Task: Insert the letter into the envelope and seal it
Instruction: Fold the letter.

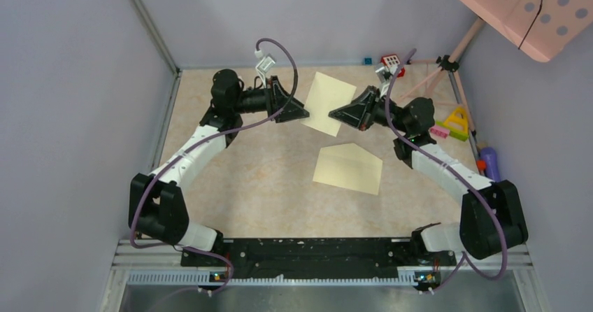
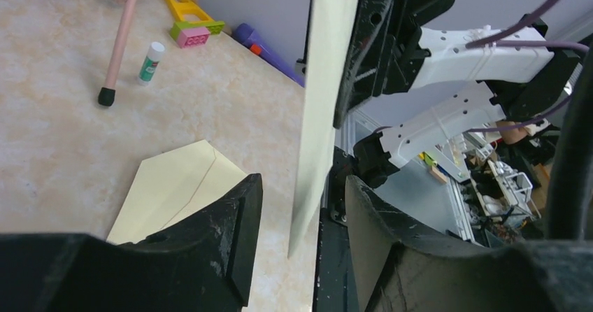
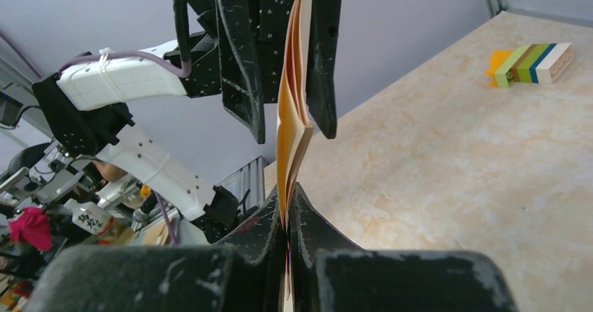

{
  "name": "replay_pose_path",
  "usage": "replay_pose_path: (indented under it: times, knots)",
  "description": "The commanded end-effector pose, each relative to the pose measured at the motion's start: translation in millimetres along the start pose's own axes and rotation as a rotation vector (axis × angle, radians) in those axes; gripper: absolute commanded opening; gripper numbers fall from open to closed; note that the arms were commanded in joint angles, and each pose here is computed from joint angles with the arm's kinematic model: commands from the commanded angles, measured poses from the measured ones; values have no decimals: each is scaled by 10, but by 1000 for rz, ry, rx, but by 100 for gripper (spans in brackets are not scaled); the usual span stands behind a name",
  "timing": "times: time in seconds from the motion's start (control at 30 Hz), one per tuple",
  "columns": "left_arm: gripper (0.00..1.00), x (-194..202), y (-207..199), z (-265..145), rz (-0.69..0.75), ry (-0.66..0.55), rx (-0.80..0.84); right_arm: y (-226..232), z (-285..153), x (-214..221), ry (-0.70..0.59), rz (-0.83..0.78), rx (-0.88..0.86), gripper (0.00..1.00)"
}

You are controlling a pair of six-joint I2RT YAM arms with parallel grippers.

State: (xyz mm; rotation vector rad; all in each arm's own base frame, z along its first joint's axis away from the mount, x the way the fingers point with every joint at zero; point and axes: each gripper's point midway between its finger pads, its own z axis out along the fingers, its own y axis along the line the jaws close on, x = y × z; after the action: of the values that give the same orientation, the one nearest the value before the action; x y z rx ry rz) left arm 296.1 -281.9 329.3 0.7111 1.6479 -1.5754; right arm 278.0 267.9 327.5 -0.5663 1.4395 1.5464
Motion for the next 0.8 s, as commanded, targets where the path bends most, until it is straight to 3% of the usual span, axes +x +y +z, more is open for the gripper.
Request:
replay_pose_path:
  times: [0.0,0.13,0.4,0.53,0.63,0.67,0.7,0.73,0.77]
  knots:
    - [51,-69,-382,-62,141,27,122,252,-78,-295,-51,-85,-45,0]
    - [48,-23,-416,-77,154,55,153,254,-129,-312,-45,-83,-42,0]
    - [24,-19,-393,-58,150,64,161,262,-148,-273,-21,-78,-53,0]
    - [17,-9,-399,-43,147,69,168,254,-144,-270,-19,-76,-54,0]
    - [1,17,-378,-13,143,69,156,255,-139,-273,-18,-78,-57,0]
    - [0,27,-359,4,144,68,144,263,-139,-274,-16,-80,-60,1]
    - [0,30,-329,9,153,66,128,273,-140,-274,-14,-83,-63,16]
    - [0,33,-299,13,154,63,109,282,-144,-277,-13,-86,-66,36]
    - [0,23,-254,14,158,53,80,297,-148,-276,-12,-90,-70,44]
